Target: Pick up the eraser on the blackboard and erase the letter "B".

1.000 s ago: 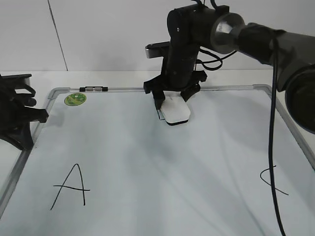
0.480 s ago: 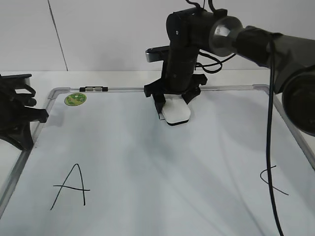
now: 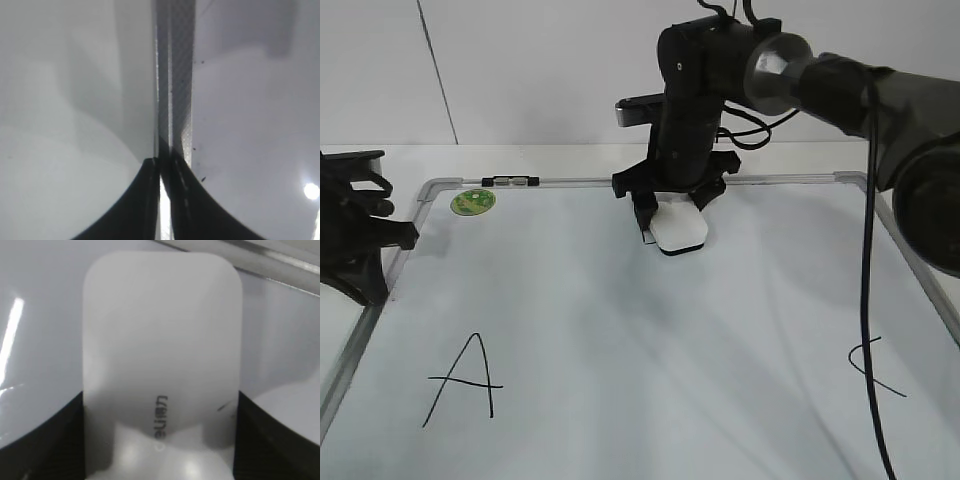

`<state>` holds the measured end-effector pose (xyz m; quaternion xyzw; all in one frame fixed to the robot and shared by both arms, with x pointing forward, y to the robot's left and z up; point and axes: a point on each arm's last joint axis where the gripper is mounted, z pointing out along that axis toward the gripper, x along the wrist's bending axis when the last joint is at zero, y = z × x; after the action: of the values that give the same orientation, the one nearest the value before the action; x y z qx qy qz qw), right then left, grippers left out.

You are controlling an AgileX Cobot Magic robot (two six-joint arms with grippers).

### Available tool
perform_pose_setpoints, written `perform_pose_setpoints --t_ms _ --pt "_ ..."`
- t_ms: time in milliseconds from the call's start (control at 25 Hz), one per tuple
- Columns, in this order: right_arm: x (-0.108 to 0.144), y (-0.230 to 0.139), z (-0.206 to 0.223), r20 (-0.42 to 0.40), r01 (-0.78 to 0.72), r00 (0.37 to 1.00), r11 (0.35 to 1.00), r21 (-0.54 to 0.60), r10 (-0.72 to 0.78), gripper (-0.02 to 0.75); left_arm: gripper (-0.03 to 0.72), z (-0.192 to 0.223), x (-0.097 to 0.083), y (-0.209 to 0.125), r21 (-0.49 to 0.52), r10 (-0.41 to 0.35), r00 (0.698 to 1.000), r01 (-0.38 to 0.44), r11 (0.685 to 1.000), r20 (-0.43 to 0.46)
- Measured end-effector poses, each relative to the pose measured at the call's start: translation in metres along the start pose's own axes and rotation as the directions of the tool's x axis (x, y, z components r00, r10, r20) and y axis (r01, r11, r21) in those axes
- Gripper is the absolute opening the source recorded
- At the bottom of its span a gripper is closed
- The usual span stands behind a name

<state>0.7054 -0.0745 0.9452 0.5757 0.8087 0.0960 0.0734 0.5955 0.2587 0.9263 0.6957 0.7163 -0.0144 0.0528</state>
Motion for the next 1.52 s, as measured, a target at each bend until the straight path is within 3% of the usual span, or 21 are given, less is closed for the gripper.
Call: perform_pose_setpoints --t_ms 440,800,960,1240,1520 --pt "0.005 -0.001 0.000 -0.029 0.004 1.000 1.000 0.006 -0.003 0.545 0.038 0.000 0.000 0.000 0.000 0.001 1.000 -0.001 1.000 0.000" --pt "0.047 -0.008 -0.002 -0.031 0.120 0.992 0.993 0.011 -0.119 0.545 0.038 0.000 0.000 0.000 0.000 0.001 1.000 -0.001 1.000 0.000" --pt "0.048 -0.009 -0.002 -0.028 0.125 0.992 0.992 0.010 -0.125 0.545 0.038 0.000 0.000 0.000 0.000 0.002 1.000 -0.002 1.000 0.000" --pt "0.031 -0.005 -0.001 -0.004 0.074 0.997 0.997 0.010 -0.074 0.545 0.038 0.000 0.000 0.000 -0.002 0.002 1.000 -0.002 1.000 0.000" --pt "-0.022 0.001 0.001 0.025 -0.059 0.998 0.998 0.010 0.059 0.545 0.038 0.000 0.000 0.000 -0.002 0.002 1.000 -0.002 1.000 0.000"
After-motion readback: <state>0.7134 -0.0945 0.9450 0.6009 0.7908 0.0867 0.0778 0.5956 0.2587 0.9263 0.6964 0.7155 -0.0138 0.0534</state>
